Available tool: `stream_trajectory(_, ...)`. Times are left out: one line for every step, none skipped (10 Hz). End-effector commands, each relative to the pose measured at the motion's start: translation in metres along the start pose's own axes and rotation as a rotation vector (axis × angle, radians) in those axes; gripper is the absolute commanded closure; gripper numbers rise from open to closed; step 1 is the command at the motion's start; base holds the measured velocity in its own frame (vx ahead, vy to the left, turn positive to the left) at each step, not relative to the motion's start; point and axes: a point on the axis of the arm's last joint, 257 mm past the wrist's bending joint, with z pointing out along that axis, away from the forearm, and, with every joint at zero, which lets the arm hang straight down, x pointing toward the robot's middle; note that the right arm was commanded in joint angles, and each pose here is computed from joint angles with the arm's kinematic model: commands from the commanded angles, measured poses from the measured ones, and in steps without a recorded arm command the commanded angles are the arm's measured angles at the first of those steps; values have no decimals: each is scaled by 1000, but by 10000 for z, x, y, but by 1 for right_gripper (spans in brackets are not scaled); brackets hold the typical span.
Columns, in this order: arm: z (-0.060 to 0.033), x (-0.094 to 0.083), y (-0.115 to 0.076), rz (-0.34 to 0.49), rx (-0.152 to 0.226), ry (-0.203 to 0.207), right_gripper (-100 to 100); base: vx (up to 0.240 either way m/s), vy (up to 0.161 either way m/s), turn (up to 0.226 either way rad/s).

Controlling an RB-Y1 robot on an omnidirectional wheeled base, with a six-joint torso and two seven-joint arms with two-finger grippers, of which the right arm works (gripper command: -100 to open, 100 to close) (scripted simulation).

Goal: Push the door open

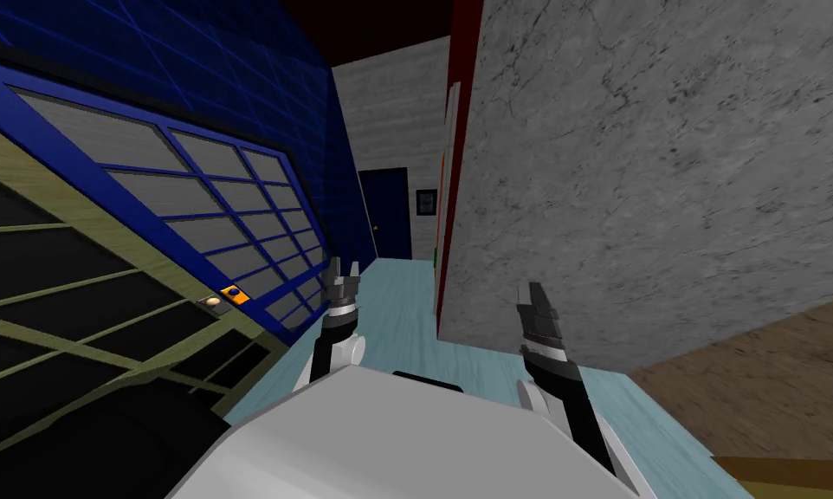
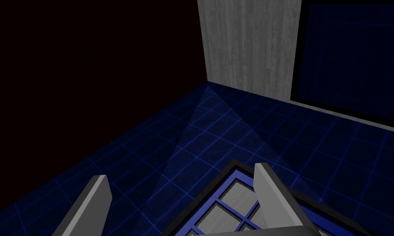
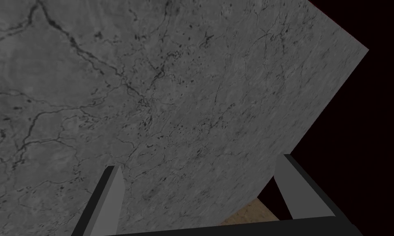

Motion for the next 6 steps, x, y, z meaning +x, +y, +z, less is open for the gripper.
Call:
stream_trajectory(-31, -51, -74, -22, 11, -4, -100, 150, 220, -174)
stream_trajectory(-49, -88, -131, -39, 20, -6, -100, 133, 223, -219)
stream_trajectory(-68, -126, -188, -56, 29, -9, -100, 171, 238, -242)
stream_trajectory(-87, -166, -243, -73, 38, -13, -100, 170, 255, -216)
stream_trajectory(-103, -199, -289, -86, 46, -16, -100, 141, 229, -248)
stream_trajectory(-128, -251, -356, -107, 58, -21, -100, 143, 203, -245)
